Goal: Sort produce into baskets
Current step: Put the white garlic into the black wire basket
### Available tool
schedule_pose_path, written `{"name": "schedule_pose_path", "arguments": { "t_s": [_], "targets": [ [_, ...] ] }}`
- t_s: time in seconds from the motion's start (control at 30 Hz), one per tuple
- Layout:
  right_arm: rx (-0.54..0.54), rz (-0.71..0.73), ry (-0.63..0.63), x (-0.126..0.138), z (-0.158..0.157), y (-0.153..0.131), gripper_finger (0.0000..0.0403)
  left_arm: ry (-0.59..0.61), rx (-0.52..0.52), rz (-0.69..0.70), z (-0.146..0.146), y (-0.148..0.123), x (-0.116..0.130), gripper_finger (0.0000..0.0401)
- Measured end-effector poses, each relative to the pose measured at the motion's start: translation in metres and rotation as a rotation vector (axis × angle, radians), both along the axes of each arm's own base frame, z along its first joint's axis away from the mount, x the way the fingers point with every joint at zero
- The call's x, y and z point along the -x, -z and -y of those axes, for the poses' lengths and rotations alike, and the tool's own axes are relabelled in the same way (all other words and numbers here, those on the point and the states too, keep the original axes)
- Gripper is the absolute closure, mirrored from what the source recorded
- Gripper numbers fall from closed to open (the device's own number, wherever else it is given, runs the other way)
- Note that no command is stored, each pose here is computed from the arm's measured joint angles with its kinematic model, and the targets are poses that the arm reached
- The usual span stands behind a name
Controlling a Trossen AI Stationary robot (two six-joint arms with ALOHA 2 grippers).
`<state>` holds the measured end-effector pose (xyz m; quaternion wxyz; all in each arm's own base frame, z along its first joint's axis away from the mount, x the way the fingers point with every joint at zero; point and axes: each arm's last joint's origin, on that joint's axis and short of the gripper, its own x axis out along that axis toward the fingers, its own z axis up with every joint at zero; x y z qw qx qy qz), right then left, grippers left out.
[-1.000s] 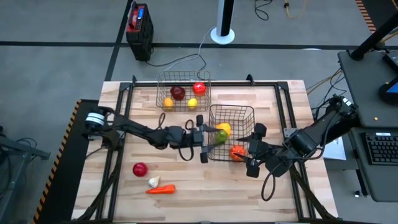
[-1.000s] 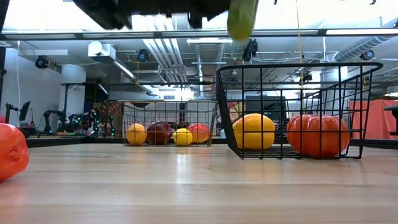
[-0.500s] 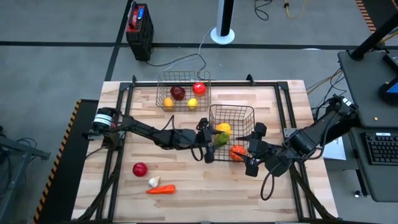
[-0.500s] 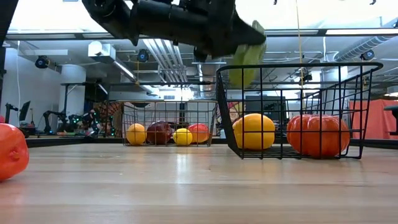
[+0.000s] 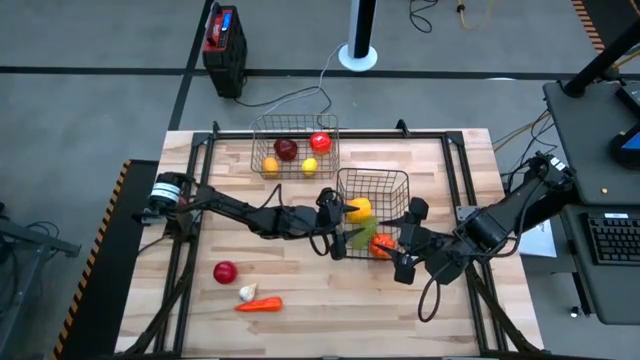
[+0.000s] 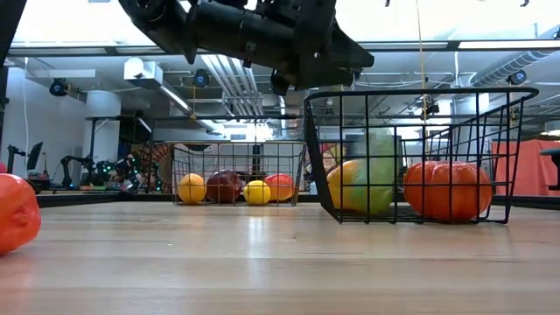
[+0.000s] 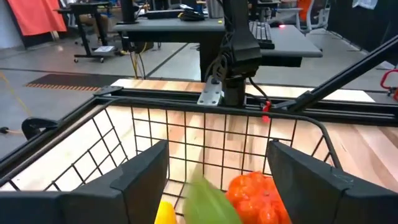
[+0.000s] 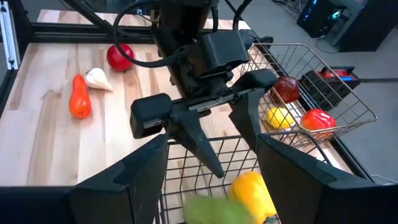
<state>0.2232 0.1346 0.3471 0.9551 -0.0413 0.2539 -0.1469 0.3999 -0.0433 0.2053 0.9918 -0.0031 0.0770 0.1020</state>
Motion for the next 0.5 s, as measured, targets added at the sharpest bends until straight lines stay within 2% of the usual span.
{"name": "schedule_pose_path", "arguments": {
  "t_s": [0.17, 0.27, 0.5],
  "targets": [
    [-0.014, 0.002, 0.009, 0.0, 0.0, 0.001, 0.0165, 0.003, 0.001, 0.004, 0.001, -0.003, 0.001, 0.0138],
    [-0.021, 0.005, 0.014, 0.0, 0.0, 0.002, 0.0165, 0.021, -0.006, 0.008, 0.007, -0.016, 0.007, 0.0139],
    [-0.048, 0.014, 0.038, 0.0, 0.0, 0.004, 0.0165, 0.126, -0.065, -0.151, 0.035, -0.058, 0.051, 0.0139]
  ]
}}
